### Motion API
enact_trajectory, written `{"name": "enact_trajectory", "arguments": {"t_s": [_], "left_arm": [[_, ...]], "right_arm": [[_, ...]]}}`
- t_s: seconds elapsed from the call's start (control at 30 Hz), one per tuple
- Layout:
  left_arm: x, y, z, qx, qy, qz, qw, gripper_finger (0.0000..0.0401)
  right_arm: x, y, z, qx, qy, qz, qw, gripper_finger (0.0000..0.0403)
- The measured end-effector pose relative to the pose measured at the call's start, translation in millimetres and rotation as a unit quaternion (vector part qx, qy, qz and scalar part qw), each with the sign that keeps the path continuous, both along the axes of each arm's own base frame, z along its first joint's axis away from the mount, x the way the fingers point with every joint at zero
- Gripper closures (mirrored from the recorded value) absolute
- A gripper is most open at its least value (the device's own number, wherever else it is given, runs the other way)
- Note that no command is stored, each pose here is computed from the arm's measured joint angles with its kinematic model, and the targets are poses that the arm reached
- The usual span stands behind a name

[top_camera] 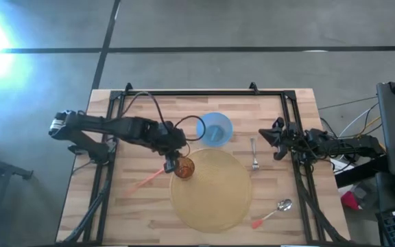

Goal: Pick & Place Utensil
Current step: Put the blue bowl to the bottom of the brown cup on the brown mat

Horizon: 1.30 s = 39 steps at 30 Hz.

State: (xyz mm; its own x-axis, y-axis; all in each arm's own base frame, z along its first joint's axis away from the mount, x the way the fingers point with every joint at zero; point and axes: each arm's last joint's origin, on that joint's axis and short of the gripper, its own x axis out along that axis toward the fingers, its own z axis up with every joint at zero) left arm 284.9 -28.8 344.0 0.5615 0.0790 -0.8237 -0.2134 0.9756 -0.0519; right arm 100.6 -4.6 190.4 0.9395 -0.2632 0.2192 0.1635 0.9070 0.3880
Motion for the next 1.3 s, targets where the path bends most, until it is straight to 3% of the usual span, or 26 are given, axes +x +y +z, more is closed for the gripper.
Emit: {"name": "enact_trajectory", "arguments": {"t_s": [0.13, 0.37, 0.6, 0.87, 1.17, 1.3], "left_arm": [[-9.0, 2.9, 10.7, 0.028, -0.019, 0.012, 0.999, 0.0283], [-33.4, 6.6, 1.2, 0.028, -0.059, 0.033, 0.997, 0.0293], [-58.7, 9.1, -13.6, 0.015, -0.139, 0.035, 0.990, 0.0301], [-84.0, 11.7, -30.6, 0.035, -0.149, 0.010, 0.988, 0.0302], [-89.7, 12.2, -33.0, 0.030, -0.157, 0.014, 0.987, 0.0301], [-89.7, 12.1, -33.0, 0.029, -0.157, 0.014, 0.987, 0.0302]], "right_arm": [[-0.1, -0.4, 8.3, 0.000, 0.025, -0.006, 1.000, 0.0394], [0.0, -2.1, 43.1, -0.003, 0.106, -0.038, 0.994, 0.0394], [1.2, -5.2, 76.0, -0.007, 0.248, -0.098, 0.964, 0.0394], [12.3, -6.3, 115.9, 0.006, 0.331, -0.107, 0.938, 0.0394], [41.4, -22.0, 151.7, 0.013, 0.370, -0.167, 0.914, 0.0361], [52.2, -33.6, 161.8, 0.022, 0.416, -0.196, 0.888, 0.0351]]}}
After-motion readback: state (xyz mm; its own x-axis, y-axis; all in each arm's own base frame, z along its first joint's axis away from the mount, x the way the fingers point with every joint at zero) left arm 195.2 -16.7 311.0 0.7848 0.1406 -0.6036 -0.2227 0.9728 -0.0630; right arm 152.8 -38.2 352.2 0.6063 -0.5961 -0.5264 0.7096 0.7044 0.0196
